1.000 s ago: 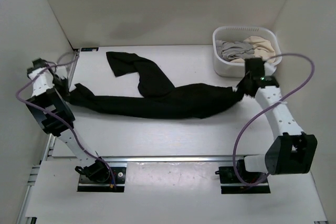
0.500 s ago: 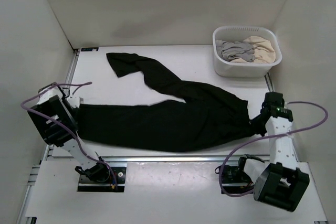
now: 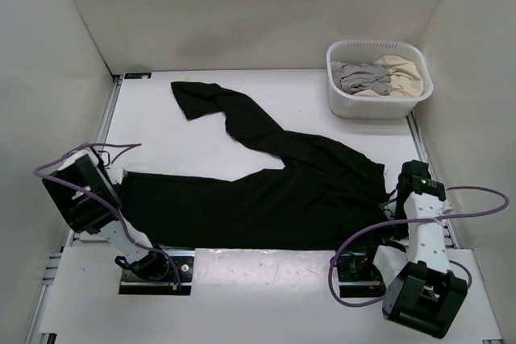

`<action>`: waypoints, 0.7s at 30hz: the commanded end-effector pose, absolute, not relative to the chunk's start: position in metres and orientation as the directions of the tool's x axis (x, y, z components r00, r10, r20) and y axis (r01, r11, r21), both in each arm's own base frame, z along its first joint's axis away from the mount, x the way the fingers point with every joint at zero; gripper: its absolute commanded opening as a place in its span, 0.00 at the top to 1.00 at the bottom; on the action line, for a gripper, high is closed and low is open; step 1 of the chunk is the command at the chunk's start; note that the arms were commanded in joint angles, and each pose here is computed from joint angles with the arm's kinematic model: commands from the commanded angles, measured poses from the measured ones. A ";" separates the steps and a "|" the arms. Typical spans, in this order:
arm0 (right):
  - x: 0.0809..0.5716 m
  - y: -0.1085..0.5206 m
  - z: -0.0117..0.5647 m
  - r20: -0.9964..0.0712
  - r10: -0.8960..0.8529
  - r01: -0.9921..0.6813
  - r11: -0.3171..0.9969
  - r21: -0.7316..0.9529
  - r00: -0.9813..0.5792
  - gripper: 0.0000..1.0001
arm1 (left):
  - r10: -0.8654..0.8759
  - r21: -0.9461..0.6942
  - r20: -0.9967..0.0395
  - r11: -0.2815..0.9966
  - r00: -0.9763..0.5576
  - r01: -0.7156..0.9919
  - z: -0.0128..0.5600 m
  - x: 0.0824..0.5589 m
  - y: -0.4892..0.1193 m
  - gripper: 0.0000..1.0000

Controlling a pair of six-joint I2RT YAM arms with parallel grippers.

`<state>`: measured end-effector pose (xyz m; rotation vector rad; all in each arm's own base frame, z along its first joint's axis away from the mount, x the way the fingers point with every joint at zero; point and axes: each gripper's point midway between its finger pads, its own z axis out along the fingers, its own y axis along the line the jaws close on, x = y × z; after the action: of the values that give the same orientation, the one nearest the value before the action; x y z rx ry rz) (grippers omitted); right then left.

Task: Fold and stack the trousers
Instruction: Flatten the trousers out

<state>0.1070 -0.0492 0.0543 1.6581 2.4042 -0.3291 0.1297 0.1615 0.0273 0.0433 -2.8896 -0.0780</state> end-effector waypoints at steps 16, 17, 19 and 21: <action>0.222 -0.075 0.172 -0.614 0.650 0.770 0.629 0.105 -0.448 0.01 | -0.011 0.183 -0.101 0.983 -0.995 -0.030 0.097 0.256 0.197 0.40; 0.232 -0.073 0.164 -0.600 0.656 0.762 0.637 0.115 -0.458 0.01 | -0.003 0.172 -0.080 0.985 -0.997 -0.017 0.079 0.266 0.199 0.40; 0.242 -0.069 0.143 -0.538 0.685 0.772 0.629 0.094 -0.492 0.01 | -0.033 0.172 -0.040 0.984 -0.999 -0.040 0.060 0.270 0.201 0.40; 0.261 -0.058 0.129 -0.497 0.694 0.738 0.659 0.144 -0.522 0.01 | -0.047 0.199 0.005 0.979 -0.999 -0.045 0.037 0.271 0.210 0.41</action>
<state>0.2301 -0.0720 0.1409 1.1972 2.3177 -0.2587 0.2621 0.2033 0.0560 0.0094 -3.1222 -0.2838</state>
